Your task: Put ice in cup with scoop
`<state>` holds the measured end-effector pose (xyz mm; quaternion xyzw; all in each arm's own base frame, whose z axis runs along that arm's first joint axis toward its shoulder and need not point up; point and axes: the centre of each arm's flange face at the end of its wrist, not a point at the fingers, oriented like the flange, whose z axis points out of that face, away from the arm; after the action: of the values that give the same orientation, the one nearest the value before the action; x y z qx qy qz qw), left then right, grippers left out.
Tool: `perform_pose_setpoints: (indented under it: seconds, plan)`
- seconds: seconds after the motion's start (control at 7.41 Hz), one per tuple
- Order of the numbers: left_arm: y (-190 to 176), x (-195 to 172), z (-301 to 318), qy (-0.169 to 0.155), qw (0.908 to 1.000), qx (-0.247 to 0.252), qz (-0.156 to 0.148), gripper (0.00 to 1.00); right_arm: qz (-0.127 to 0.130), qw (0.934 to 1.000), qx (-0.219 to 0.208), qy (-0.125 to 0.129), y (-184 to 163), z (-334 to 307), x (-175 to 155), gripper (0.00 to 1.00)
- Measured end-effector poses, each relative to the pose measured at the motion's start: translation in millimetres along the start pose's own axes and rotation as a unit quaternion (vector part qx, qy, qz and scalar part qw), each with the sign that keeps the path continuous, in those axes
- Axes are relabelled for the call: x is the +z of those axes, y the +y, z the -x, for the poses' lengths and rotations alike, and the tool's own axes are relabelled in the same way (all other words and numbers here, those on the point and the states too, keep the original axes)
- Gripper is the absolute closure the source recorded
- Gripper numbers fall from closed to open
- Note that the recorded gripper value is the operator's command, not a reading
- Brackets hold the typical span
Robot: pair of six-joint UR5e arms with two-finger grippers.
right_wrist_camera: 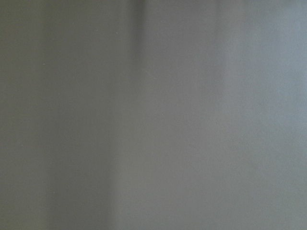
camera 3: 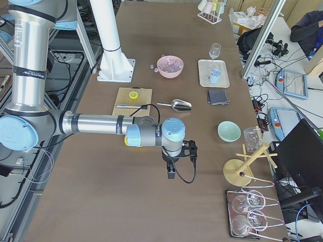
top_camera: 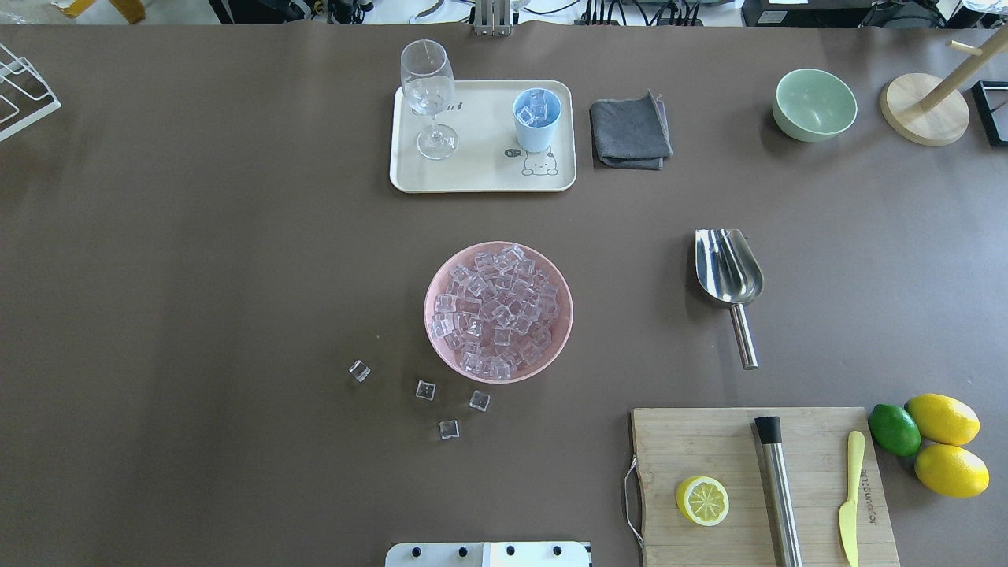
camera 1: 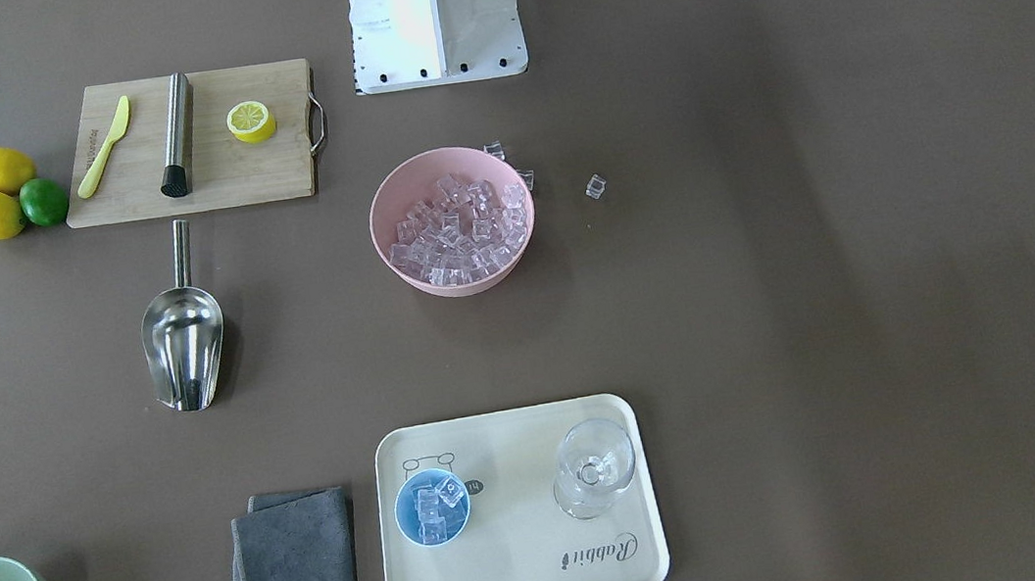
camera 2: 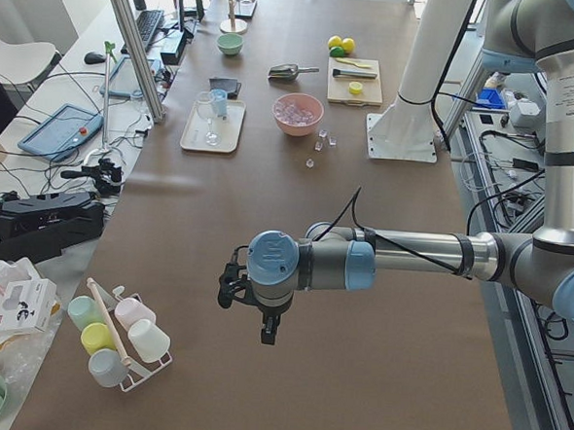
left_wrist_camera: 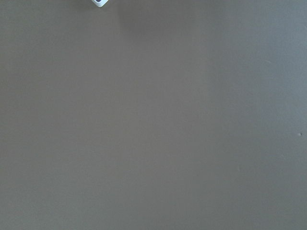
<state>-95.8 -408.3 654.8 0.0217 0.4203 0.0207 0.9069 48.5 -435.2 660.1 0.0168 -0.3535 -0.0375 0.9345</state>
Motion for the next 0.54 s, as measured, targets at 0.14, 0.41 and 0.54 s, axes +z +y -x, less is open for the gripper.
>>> perform_pose_setpoints:
  seconds: [0.14, 0.41, 0.54]
  plan:
    - [0.9, 0.0, 2.1, 0.000, 1.0000, -0.004, 0.001, 0.01, 0.001, 1.0000, 0.001, 0.000, 0.5, -1.2, 1.4, 0.00]
    - [1.0, 2.0, 3.8, -0.001, 1.0000, -0.006, 0.004, 0.01, 0.003, 1.0000, 0.002, 0.000, 1.2, -2.3, 2.6, 0.00]
    - [1.1, 3.9, 4.6, 0.000, 1.0000, -0.007, 0.006, 0.01, 0.003, 1.0000, 0.003, 0.000, 1.2, -3.0, 3.3, 0.00]
